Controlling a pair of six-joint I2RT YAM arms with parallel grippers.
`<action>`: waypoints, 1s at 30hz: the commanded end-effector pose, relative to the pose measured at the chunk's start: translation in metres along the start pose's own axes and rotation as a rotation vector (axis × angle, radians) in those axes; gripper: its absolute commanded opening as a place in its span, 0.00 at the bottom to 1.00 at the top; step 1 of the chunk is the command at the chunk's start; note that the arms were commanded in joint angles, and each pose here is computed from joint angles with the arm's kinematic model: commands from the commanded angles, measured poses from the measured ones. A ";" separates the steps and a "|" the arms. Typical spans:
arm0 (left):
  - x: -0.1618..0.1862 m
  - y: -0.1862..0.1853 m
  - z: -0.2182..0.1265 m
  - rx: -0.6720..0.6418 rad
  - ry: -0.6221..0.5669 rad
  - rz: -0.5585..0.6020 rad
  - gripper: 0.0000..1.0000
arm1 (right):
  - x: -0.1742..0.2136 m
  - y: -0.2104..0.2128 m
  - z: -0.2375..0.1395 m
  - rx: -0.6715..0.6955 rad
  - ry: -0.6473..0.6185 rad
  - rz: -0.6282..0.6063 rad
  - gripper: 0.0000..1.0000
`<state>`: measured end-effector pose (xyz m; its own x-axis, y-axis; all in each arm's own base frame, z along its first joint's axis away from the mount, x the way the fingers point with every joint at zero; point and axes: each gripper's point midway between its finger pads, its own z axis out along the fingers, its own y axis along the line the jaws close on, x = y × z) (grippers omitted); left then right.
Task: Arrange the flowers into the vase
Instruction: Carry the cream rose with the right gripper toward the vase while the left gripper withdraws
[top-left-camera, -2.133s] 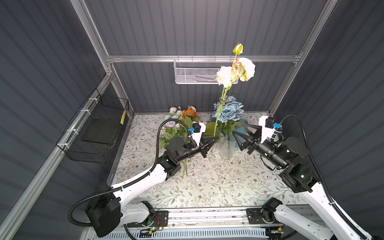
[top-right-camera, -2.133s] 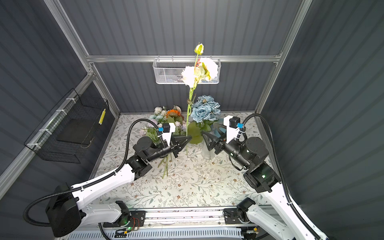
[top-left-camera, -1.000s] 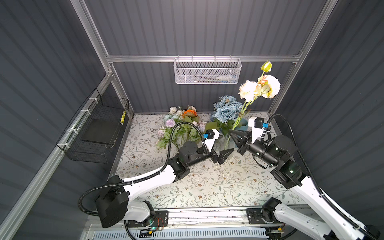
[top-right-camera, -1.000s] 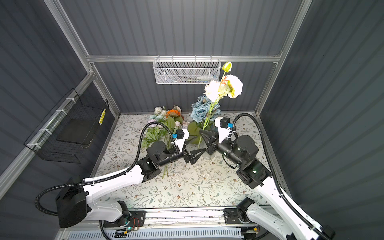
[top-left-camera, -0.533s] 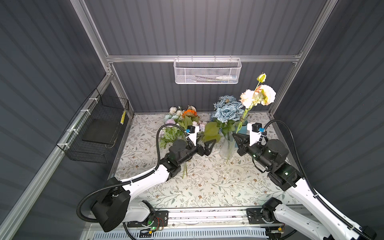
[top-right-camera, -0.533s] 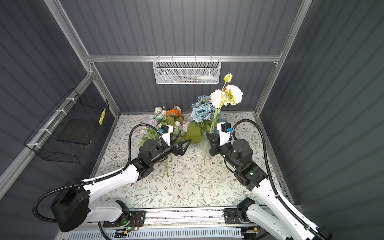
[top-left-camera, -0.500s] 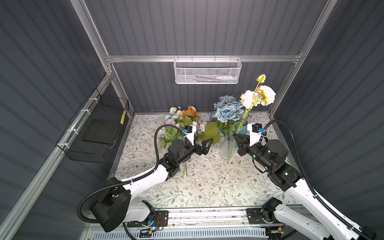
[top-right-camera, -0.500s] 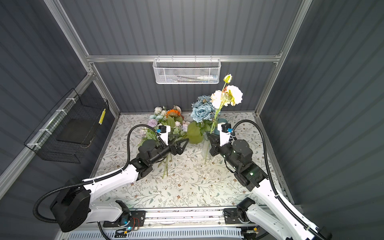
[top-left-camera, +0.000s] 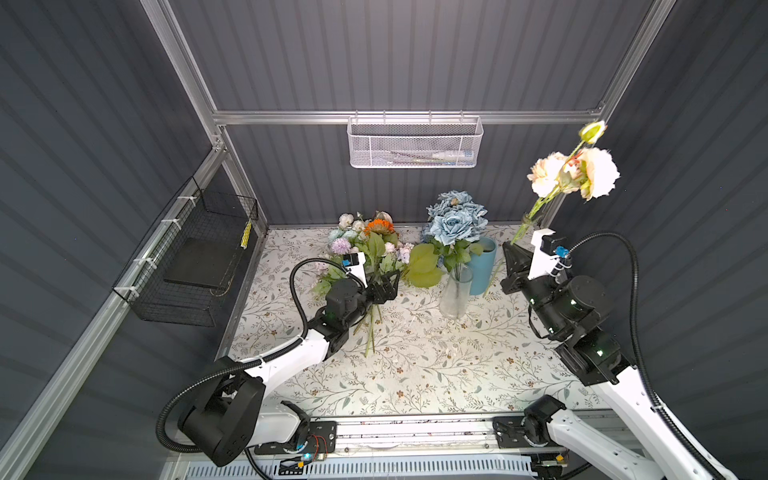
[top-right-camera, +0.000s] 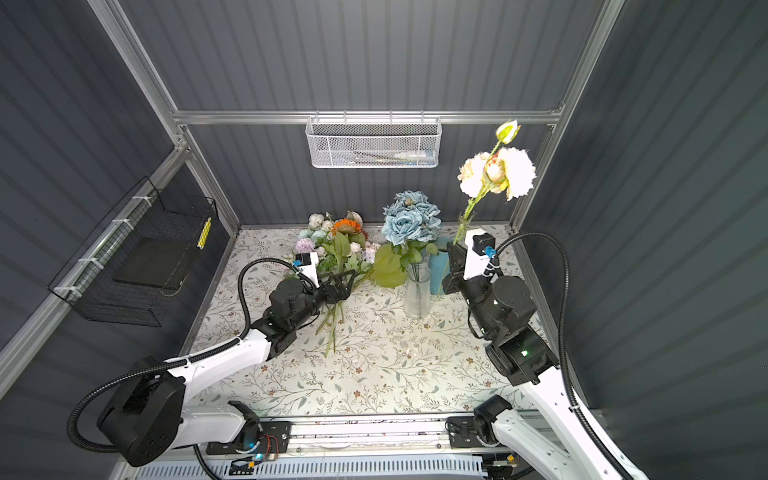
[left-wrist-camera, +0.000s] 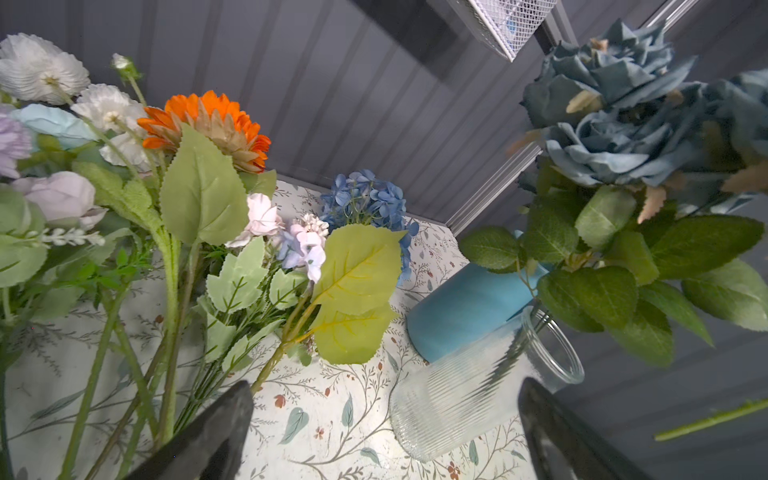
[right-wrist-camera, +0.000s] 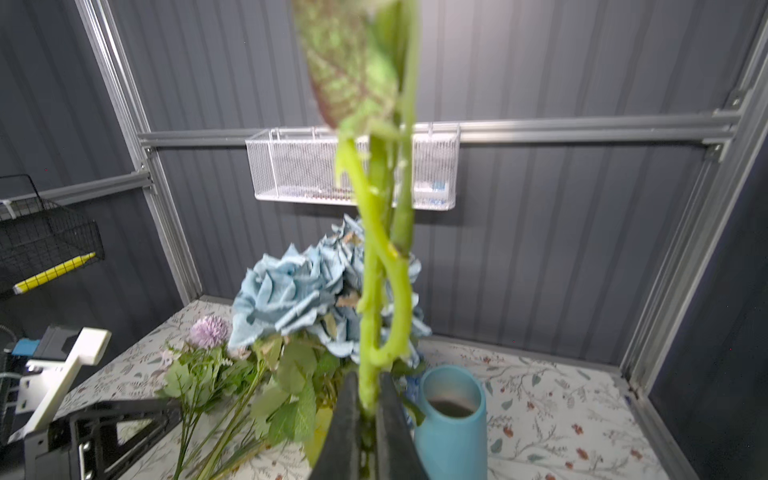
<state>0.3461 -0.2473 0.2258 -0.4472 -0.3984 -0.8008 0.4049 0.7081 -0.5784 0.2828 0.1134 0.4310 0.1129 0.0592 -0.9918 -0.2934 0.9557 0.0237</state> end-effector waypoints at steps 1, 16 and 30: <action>0.000 0.003 -0.006 -0.015 -0.004 -0.023 0.99 | -0.042 -0.001 0.006 0.012 -0.133 -0.048 0.00; 0.006 0.012 -0.016 -0.045 0.002 -0.034 0.99 | -0.038 0.018 0.045 -0.071 -0.176 -0.030 0.00; 0.008 0.013 -0.015 -0.043 0.007 -0.039 0.99 | 0.055 0.006 0.062 -0.060 -0.106 0.084 0.00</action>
<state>0.3358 -0.2354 0.2146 -0.4668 -0.4105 -0.7833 0.3634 0.7184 -0.5931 0.3480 0.1410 0.3797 0.1380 0.1073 -0.9846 -0.3462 0.9366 0.0535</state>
